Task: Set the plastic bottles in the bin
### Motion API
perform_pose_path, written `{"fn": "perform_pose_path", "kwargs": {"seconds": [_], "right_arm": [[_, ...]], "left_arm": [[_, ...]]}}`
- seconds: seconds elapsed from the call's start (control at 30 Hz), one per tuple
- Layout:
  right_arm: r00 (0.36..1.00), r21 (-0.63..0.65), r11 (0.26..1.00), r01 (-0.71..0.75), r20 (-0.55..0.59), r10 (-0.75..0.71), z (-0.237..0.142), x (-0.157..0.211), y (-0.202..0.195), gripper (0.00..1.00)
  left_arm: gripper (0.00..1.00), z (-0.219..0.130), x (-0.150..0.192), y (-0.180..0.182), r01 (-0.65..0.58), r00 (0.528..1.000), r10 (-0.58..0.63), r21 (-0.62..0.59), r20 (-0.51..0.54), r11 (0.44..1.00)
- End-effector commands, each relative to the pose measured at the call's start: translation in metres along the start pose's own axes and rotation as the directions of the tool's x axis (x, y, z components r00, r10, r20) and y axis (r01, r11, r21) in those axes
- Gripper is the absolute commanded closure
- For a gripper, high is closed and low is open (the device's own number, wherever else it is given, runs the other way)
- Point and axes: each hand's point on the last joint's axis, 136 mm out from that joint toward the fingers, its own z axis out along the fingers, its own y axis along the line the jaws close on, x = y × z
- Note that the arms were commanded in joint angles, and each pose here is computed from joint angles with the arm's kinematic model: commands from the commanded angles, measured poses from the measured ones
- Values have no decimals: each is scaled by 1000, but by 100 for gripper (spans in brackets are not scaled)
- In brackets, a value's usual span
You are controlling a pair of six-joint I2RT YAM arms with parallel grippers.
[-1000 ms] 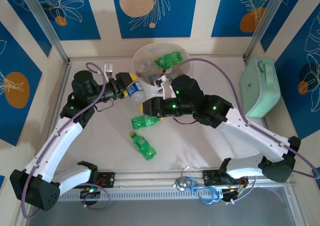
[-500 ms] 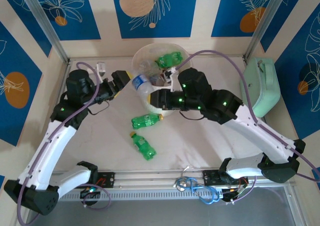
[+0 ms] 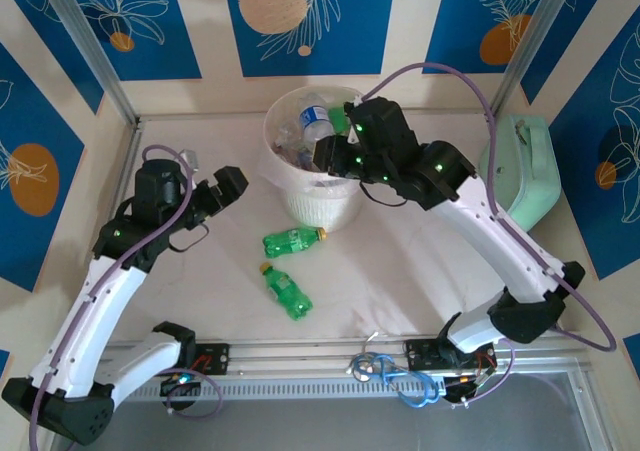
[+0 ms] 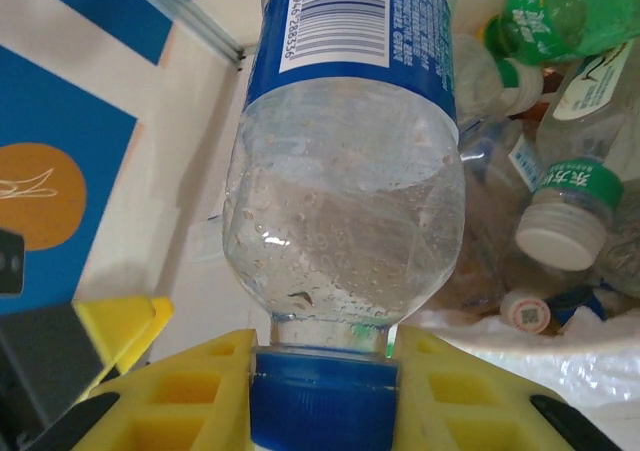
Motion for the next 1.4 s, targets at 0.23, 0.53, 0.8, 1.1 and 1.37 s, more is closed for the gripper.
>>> {"fn": "perform_pose_path", "kwargs": {"seconds": [0.23, 0.53, 0.8, 1.1, 1.37], "right_arm": [[1000, 182, 983, 17, 4, -18, 19, -18, -41, 35], [997, 154, 986, 66, 21, -70, -1, -12, -26, 30], [986, 84, 984, 156, 38, -159, -40, 27, 4, 31], [992, 50, 991, 120, -28, -119, -62, 89, -16, 33], [983, 85, 991, 103, -159, -88, -49, 143, -39, 32]], "left_arm": [[2, 13, 30, 28, 86, 994, -88, -30, -66, 996], [8, 32, 60, 57, 199, 970, -207, -69, -124, 978], [11, 57, 86, 79, 339, 923, -347, -77, -167, 938], [15, 76, 108, 95, 379, 892, -401, -141, -206, 915], [28, 69, 137, 116, 280, 908, -354, -305, -223, 910]]}}
